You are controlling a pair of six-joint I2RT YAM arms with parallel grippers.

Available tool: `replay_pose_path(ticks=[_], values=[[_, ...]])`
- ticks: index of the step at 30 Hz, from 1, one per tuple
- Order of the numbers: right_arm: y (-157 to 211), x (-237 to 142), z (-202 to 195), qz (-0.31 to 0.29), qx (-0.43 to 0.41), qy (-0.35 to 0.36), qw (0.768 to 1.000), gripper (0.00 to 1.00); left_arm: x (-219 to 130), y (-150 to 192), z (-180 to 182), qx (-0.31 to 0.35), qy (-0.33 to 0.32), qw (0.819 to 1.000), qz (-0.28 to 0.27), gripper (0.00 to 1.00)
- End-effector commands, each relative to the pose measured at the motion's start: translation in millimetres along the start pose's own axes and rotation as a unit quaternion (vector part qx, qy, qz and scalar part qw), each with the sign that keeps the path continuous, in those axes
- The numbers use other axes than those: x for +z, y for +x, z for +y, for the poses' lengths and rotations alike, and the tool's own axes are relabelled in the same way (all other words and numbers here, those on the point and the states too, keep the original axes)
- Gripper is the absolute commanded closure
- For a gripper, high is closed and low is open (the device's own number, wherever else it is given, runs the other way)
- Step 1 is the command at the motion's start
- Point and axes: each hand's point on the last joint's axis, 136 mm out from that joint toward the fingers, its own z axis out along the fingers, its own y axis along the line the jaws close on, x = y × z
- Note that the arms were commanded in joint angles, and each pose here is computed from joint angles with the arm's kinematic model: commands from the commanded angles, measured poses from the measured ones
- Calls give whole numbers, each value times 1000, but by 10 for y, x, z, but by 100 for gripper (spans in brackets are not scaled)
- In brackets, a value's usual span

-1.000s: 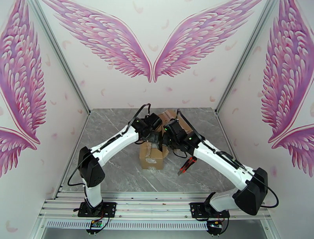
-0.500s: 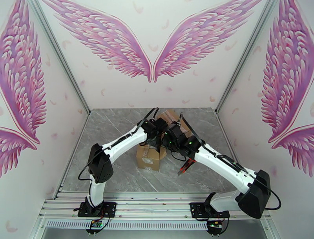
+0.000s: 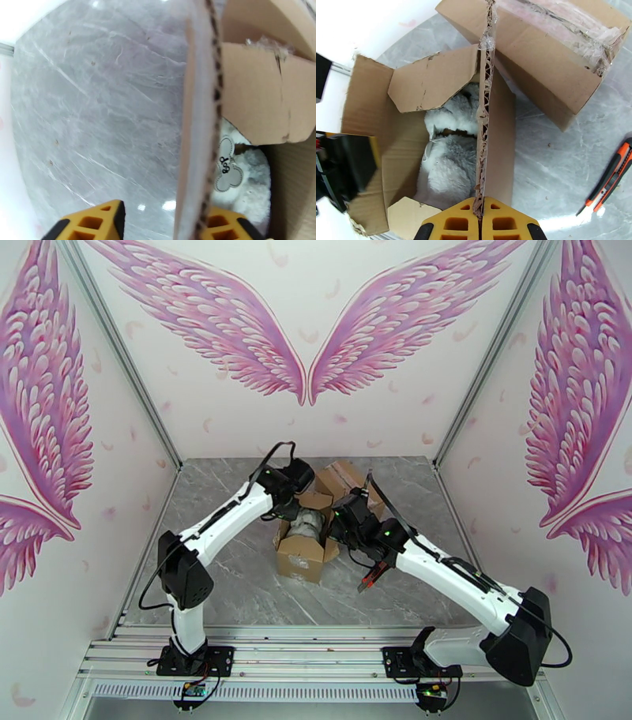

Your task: Unpack the express box

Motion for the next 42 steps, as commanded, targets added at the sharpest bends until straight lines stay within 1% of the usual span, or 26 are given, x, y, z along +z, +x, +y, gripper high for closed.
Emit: replay_pose_path(ticks=[1,4,8,10,12,13,15,16,19,21,24,27,30,34,38,42], values=[[-55,10,-141,-16,-31,38,999,100,-119,3,59,-11,44,999,-10,72],[-97,0,-110,-18,-48,40,998,100,-82,53,49,-37,96,995,1,86],[-217,-62,-50,-26,-84,49,995,100,-128,44,-11,-74,165,983,-6,97],[-286,-90,23,-27,-109,50,992,93,-209,12,-22,-83,185,979,-20,100],[-372,-155,121,-29,-130,47,990,83,-287,-23,-16,-93,200,975,-36,100],[-426,-198,174,-33,-139,44,989,77,-335,-45,6,-99,204,973,-47,100],[-529,-306,312,-43,-156,29,986,68,-420,-67,60,-110,208,970,-63,100],[-594,-387,395,-53,-164,23,985,65,-479,-111,101,-120,208,967,-80,100],[-720,-631,664,-82,-196,9,977,60,-595,-159,208,-138,200,964,-109,100],[-750,-749,870,-96,-218,-4,971,59,-652,-169,236,-145,199,962,-118,100],[-698,-804,1225,-96,-238,-40,966,59,-696,-171,233,-154,203,958,-131,100],[-587,-722,1531,-83,-245,-76,963,59,-723,-160,247,-163,207,954,-145,100],[-438,-544,1691,-62,-243,-93,963,61,-769,-154,282,-169,209,950,-161,100],[-258,-223,1658,-37,-237,-79,968,64,-849,-162,290,-165,217,946,-177,100],[-123,78,1475,-25,-217,-53,975,67,-885,-144,264,-155,231,942,-186,100],[-62,229,1345,-19,-183,-59,981,66,-900,-101,223,-147,245,940,-186,100]])
